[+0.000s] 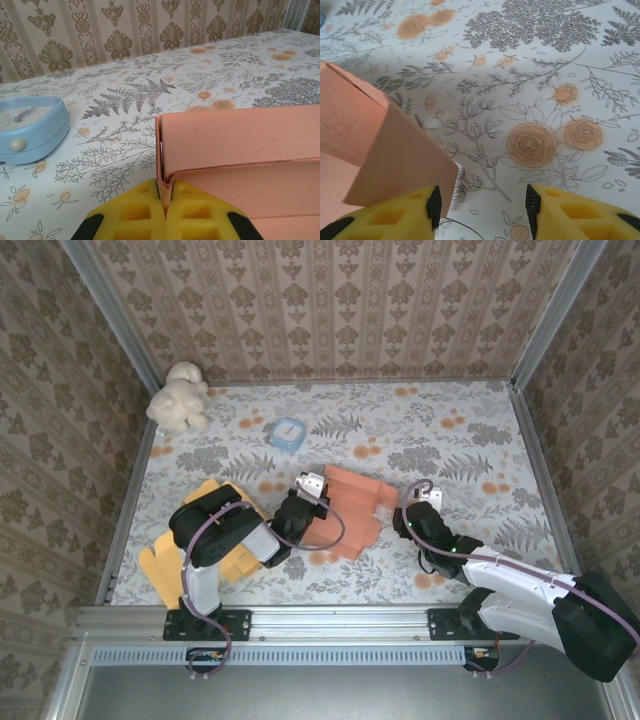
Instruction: Fold the paper box
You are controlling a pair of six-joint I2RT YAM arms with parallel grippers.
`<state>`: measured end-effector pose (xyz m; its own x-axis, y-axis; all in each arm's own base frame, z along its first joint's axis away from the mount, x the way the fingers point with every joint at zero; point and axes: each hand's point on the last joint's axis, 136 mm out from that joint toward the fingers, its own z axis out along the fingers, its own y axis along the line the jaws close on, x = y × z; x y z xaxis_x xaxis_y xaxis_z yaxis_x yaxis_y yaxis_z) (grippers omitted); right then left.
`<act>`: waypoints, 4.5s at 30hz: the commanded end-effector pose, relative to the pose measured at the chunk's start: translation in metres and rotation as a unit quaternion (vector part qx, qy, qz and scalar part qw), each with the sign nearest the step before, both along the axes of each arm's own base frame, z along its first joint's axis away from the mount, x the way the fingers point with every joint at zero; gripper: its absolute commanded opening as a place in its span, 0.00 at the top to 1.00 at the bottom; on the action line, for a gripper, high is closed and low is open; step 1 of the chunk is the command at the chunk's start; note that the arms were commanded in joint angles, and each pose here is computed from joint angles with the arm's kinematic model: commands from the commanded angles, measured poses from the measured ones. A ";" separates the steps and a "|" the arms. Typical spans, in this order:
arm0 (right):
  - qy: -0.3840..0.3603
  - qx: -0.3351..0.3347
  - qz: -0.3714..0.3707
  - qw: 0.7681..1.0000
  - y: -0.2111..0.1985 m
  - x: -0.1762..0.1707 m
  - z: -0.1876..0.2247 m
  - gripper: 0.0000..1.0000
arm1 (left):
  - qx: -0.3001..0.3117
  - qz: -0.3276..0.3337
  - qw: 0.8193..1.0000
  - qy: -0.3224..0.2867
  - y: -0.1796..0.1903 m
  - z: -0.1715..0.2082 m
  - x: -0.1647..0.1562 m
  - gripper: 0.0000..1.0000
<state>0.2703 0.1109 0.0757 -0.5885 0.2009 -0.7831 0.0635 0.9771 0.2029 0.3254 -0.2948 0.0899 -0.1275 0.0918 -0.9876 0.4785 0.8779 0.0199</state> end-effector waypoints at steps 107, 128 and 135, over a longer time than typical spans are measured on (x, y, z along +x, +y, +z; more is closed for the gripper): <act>-0.003 -0.075 0.179 0.981 0.070 0.039 -0.022 0.47 | 0.015 -0.018 1.000 0.018 -0.001 -0.014 -0.003 1.00; -0.041 -0.069 0.093 0.992 0.058 0.054 -0.011 0.56 | 0.011 -0.030 0.999 0.020 -0.008 -0.014 -0.007 1.00; -0.063 -0.077 0.069 0.993 0.061 0.061 -0.006 0.60 | -0.001 -0.028 0.999 0.026 -0.011 -0.014 -0.008 1.00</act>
